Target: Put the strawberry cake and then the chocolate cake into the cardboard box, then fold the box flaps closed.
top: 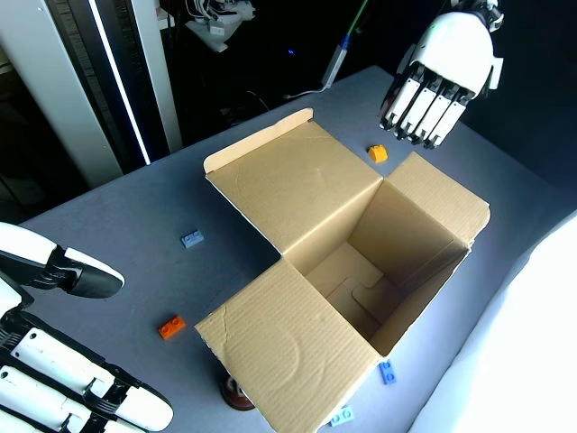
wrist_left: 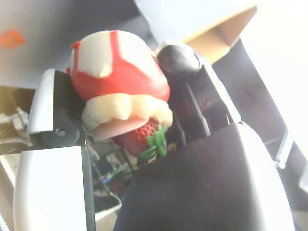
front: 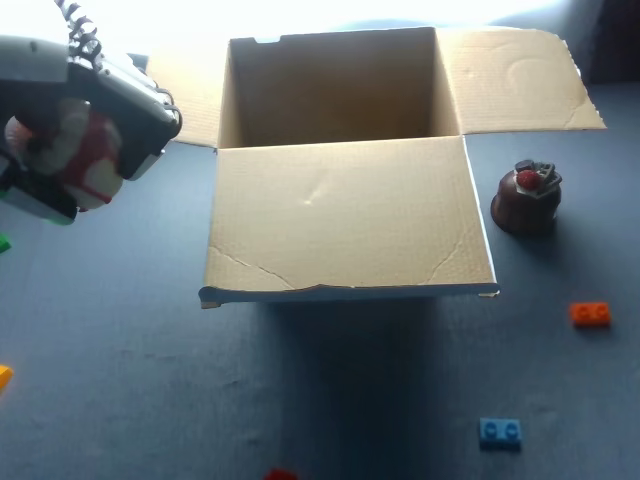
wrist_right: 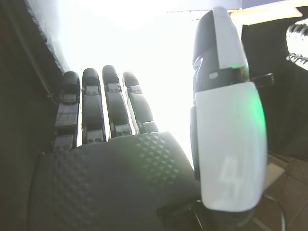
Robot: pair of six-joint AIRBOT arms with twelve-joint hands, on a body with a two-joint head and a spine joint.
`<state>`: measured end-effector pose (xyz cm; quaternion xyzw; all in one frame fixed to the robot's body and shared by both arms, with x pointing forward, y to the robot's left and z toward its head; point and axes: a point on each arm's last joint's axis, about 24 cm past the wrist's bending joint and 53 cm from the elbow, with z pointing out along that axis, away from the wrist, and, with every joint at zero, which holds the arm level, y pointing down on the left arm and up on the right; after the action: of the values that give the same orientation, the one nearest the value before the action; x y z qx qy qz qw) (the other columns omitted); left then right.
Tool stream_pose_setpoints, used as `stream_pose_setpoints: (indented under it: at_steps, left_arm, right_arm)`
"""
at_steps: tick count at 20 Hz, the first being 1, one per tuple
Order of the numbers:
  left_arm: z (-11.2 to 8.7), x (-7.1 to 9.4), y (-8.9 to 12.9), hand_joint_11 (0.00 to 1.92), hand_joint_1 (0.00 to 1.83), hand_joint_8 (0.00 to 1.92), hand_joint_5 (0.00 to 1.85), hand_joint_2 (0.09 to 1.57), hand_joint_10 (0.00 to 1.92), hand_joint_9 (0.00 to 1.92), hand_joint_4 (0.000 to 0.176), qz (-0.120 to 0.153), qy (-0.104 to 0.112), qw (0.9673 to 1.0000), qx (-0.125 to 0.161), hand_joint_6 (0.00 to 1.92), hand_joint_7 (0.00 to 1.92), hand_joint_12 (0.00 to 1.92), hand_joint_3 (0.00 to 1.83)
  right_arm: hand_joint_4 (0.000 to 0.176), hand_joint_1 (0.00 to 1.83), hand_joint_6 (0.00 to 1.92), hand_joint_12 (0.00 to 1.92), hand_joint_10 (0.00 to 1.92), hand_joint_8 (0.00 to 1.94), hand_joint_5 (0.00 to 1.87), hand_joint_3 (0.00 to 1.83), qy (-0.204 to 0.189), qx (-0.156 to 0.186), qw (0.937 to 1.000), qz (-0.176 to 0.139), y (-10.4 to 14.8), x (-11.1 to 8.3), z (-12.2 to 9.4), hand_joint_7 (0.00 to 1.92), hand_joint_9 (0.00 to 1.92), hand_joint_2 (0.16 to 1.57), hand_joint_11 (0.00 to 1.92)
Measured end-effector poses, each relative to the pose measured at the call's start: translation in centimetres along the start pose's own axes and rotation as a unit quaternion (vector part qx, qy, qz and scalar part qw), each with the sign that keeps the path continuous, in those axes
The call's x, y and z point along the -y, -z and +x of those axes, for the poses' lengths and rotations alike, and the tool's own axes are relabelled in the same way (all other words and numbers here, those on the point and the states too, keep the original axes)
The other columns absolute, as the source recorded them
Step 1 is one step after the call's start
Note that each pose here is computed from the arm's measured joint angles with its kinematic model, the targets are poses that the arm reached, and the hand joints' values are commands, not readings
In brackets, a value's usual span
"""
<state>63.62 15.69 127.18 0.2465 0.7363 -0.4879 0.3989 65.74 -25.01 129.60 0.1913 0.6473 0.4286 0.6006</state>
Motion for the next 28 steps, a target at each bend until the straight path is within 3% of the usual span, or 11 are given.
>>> stream_pose_setpoints:
  at_steps: [8,11,12,14,17,21,24,28]
  left_arm:
    - [-2.4,2.0,-2.9,0.55,1.28,1.56,0.58,1.31,1.66,0.65,0.0,0.028,-0.025,0.9993,0.006,1.58,0.57,1.85,0.0]
    - [-2.8,2.2,-4.0,0.55,1.29,1.56,0.58,1.31,1.66,0.65,0.0,0.03,-0.031,0.9991,0.002,1.58,0.57,1.84,0.0]
    - [-2.8,2.2,-4.4,0.56,1.29,1.57,0.6,1.3,1.66,0.66,0.0,0.028,-0.033,0.999,-0.001,1.5,0.59,1.86,0.0]
    - [-2.8,2.2,-5.3,0.56,1.28,1.56,0.56,1.31,1.64,0.65,0.0,0.025,-0.04,0.9989,-0.008,1.64,0.57,1.84,0.0]
    - [-3.0,2.5,-6.6,0.55,1.29,1.59,0.6,1.3,1.67,0.65,0.0,0.026,-0.045,0.9986,-0.01,1.49,0.58,1.87,0.0]
    - [-3.3,3.0,-7.9,0.57,1.28,1.59,0.57,1.31,1.66,0.65,0.0,0.029,-0.049,0.9983,-0.01,1.6,0.57,1.86,0.0]
    - [-3.4,3.5,-9.0,0.57,1.29,1.54,0.6,1.3,1.62,0.67,0.0,0.035,-0.053,0.9979,-0.013,1.54,0.6,1.85,0.0]
    - [-4.0,3.2,-10.1,0.51,1.29,1.64,0.56,1.31,1.69,0.65,0.0,0.027,-0.054,0.9981,-0.008,1.52,0.56,1.9,0.0]
  right_arm:
    - [0.0,0.82,0.01,0.34,0.0,0.0,0.09,0.0,0.0,0.0,1.0,0.0,0.0,0.0,0.0,0.17,0.15,1.0,0.0]
    - [0.0,0.82,0.01,0.35,0.0,0.0,0.1,0.0,0.0,0.0,1.0,0.0,0.0,0.0,0.0,0.17,0.15,0.99,0.0]
    - [0.0,0.82,0.0,0.35,0.0,0.0,0.08,0.0,0.0,0.0,1.0,0.0,0.0,0.0,0.0,0.16,0.15,1.0,0.0]
    - [0.0,0.8,0.0,0.32,0.0,0.0,0.08,0.0,0.0,0.0,1.0,0.0,0.0,0.0,0.0,0.15,0.14,1.0,0.0]
    - [0.0,0.84,0.0,0.25,0.0,0.0,0.08,0.0,0.0,0.0,1.0,0.0,0.0,0.0,0.0,0.15,0.14,0.99,0.0]
    - [0.0,0.82,0.0,0.32,0.0,0.0,0.07,0.0,0.0,0.0,1.0,0.0,0.0,0.0,0.0,0.14,0.14,0.99,0.0]
    - [0.0,0.84,0.0,0.33,0.0,0.0,0.09,0.0,-0.001,0.0,1.0,0.0,0.0,0.0,0.0,0.16,0.15,0.98,0.0]
    - [0.0,0.8,0.0,0.29,0.0,0.0,0.08,0.01,-0.001,0.0,1.0,0.0,0.0,0.0,0.0,0.14,0.14,1.01,0.0]
